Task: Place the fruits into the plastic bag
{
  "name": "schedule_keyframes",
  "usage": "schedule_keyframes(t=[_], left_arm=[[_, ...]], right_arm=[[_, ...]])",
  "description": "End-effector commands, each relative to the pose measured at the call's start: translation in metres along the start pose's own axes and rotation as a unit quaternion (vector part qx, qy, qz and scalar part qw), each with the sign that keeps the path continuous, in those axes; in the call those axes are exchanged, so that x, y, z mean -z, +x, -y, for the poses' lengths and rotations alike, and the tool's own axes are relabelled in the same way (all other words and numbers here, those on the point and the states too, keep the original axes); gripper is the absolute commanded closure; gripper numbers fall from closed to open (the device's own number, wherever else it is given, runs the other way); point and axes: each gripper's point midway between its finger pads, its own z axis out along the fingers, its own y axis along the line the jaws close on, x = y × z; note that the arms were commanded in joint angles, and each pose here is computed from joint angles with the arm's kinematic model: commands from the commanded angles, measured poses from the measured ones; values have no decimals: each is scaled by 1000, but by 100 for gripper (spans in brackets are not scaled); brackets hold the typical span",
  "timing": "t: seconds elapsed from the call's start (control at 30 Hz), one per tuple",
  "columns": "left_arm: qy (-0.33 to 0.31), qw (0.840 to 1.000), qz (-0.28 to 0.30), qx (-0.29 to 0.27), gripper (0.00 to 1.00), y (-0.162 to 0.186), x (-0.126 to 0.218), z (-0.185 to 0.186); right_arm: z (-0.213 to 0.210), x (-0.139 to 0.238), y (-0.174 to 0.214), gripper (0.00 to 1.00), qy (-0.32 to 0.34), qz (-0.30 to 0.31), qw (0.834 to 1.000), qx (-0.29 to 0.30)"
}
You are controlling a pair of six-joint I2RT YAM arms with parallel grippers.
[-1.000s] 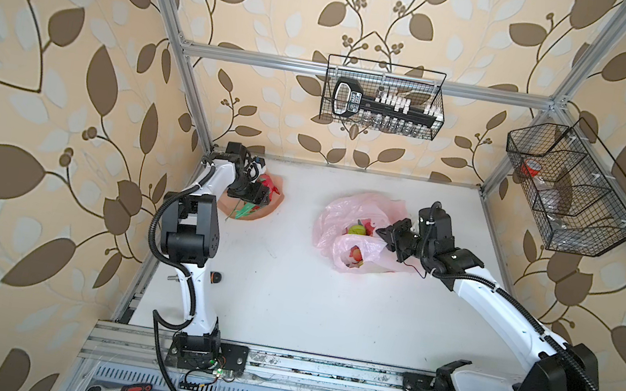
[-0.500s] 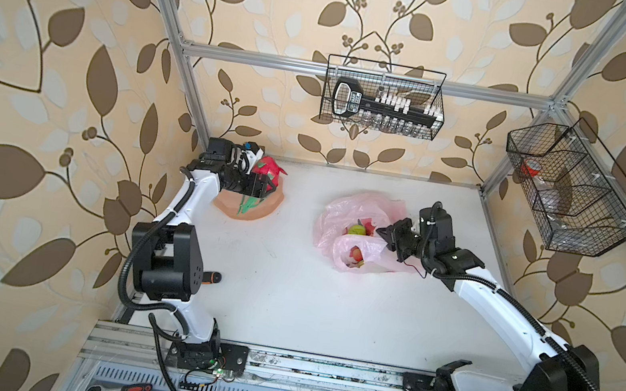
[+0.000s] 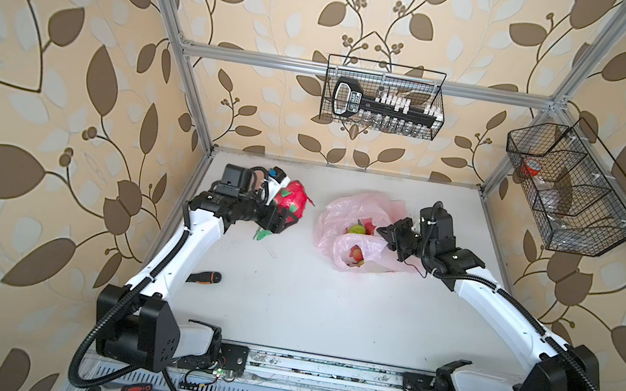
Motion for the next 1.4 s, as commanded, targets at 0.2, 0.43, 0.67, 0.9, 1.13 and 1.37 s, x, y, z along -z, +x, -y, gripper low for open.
schedule_keyframes(t=[0.2, 0.43, 0.67, 0.9, 1.13, 1.37], left_arm=[[37, 996, -50, -66, 51, 35, -30, 64], [47, 990, -91, -95, 51, 51, -49, 76], [65, 983, -117, -122, 52, 55, -70, 85], [89, 969, -163, -165, 52, 62, -98, 99], [135, 943, -225, -205, 52, 71, -117, 118], [172, 922, -276, -209, 54, 73, -137, 127]], right_arm=[[-9, -3, -2, 100, -11, -1, 1000, -7], [-10, -3, -3, 100, -12, 1, 1000, -8], [-10, -3, -4, 100, -11, 3, 1000, -10], [-11, -2, -4, 100, -13, 4, 1000, -11], [-10, -2, -2, 100, -12, 5, 1000, -10], [-9, -1, 0, 100, -12, 4, 1000, -10]])
